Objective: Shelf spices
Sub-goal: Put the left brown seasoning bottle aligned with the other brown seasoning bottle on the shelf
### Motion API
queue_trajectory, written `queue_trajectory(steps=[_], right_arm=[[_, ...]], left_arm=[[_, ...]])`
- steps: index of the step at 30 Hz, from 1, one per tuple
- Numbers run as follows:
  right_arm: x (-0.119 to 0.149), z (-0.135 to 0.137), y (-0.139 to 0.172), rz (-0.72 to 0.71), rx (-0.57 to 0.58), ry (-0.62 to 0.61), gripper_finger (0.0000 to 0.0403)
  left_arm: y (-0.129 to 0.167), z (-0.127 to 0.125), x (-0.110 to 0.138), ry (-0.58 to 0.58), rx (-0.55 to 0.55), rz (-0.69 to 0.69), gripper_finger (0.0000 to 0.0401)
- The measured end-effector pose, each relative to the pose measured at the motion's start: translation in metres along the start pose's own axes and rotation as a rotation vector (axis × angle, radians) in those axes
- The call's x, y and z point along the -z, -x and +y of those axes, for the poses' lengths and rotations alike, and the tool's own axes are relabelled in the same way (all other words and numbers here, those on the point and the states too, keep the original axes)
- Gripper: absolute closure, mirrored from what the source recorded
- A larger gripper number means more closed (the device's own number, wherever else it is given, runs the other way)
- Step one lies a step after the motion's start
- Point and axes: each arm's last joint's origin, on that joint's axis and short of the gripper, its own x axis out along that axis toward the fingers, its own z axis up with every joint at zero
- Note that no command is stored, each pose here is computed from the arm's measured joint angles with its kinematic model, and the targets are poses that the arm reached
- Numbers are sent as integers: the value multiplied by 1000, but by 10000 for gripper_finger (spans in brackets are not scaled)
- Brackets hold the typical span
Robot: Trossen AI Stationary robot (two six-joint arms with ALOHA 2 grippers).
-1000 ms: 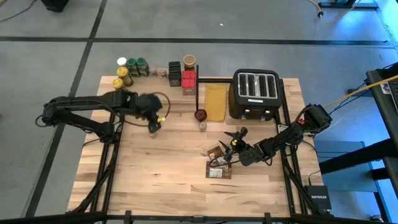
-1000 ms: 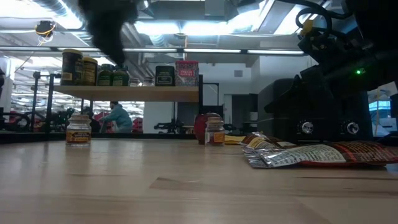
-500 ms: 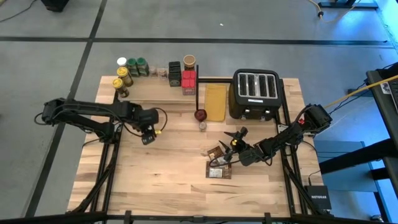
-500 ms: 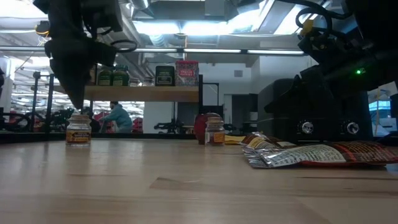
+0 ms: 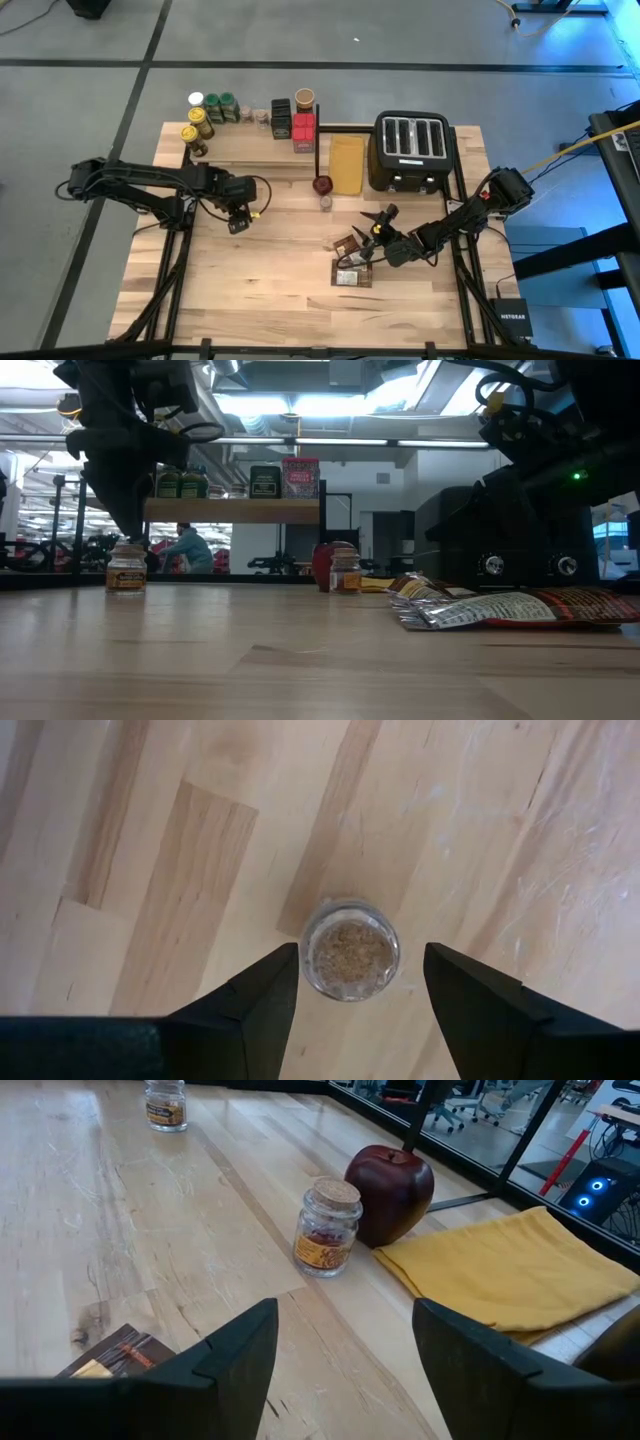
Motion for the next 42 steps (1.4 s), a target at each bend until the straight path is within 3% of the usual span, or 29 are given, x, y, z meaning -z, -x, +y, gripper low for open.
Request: queue_trajectory(steps=[14,17,29,38,42], right_arm=[[0,0,0,0,0,0,166],[0,0,0,0,0,0,166],[0,0,0,-5,12,0,166],[0,0,0,-6,15,0,166],[0,0,0,-6,15,0,166]], left_arm=[[-13,1,6,25,-24,43,191],[-20,0,9,40,15,43,191],[-36,-1,15,49,27,-4,191],[-35,-3,6,77,43,-99,192],[-35,-3,6,78,38,-100,215]])
